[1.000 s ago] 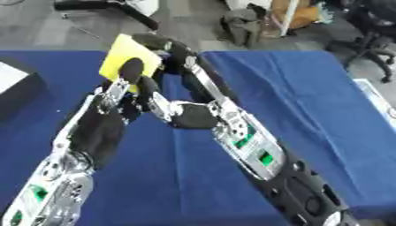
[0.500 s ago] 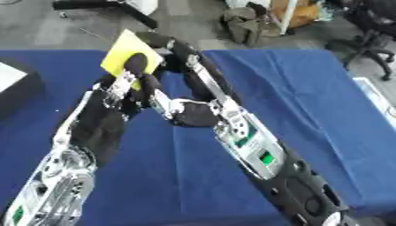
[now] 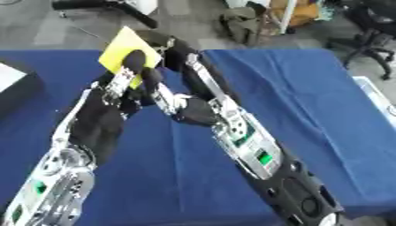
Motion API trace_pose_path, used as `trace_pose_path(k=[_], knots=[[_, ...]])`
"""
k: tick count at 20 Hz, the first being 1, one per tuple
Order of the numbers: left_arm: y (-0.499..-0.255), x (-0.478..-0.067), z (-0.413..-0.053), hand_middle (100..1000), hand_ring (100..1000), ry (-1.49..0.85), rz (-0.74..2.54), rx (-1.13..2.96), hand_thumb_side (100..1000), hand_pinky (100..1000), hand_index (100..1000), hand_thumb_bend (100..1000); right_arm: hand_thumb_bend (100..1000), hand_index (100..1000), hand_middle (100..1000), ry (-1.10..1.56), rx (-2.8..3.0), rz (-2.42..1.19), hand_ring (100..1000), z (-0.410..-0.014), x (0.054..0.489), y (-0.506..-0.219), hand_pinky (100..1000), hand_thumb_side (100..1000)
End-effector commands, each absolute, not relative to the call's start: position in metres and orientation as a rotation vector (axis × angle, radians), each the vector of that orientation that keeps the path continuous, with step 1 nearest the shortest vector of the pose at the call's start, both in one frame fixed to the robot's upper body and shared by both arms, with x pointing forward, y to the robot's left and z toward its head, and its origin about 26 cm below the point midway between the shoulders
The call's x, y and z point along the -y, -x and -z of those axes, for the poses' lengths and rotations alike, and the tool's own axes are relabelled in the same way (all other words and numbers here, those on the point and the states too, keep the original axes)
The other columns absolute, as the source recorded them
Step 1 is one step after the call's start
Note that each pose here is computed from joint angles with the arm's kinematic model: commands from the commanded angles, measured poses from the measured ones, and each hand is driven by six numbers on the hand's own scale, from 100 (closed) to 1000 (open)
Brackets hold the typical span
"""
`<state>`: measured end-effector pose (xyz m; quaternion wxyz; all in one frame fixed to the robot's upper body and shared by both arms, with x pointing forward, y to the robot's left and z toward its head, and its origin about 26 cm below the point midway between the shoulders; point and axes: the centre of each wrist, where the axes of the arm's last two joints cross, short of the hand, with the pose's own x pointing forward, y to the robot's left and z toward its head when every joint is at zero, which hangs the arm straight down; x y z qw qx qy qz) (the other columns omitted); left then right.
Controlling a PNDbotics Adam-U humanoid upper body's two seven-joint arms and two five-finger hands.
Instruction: Pick up the objects with one hand, pass them to the other hand, and then place them into the box on the other side of the table.
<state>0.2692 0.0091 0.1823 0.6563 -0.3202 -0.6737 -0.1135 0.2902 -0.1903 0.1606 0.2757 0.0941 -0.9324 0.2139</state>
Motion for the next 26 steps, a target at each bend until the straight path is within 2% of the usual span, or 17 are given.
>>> trace_pose_path(k=[1, 2, 6, 17, 26], knots=[[-0.275, -0.017, -0.184, 289, 418, 0.699, 0.238, 1.542, 341, 682, 428, 111, 100, 918, 843, -0.286, 2.559, -0.575, 776, -0.171, 0.191, -0.288, 819, 702], [-0.275, -0.017, -0.183, 289, 418, 0.699, 0.239, 1.541, 341, 682, 428, 112, 100, 948, 896, -0.289, 2.559, -0.576, 836, -0.171, 0.192, -0.288, 857, 707], [-0.275, -0.016, -0.183, 290, 419, 0.699, 0.244, 1.539, 339, 682, 428, 115, 100, 975, 939, -0.284, 2.564, -0.565, 901, -0.171, 0.193, -0.288, 909, 709], [-0.277, -0.019, -0.181, 289, 417, 0.681, 0.244, 1.554, 331, 680, 427, 120, 100, 967, 931, -0.177, 2.59, -0.455, 889, -0.173, 0.197, -0.289, 905, 704], [-0.276, -0.038, -0.189, 289, 416, 0.667, 0.236, 1.592, 327, 681, 426, 119, 100, 955, 925, 0.089, 2.611, -0.133, 895, -0.174, 0.204, -0.291, 909, 707]])
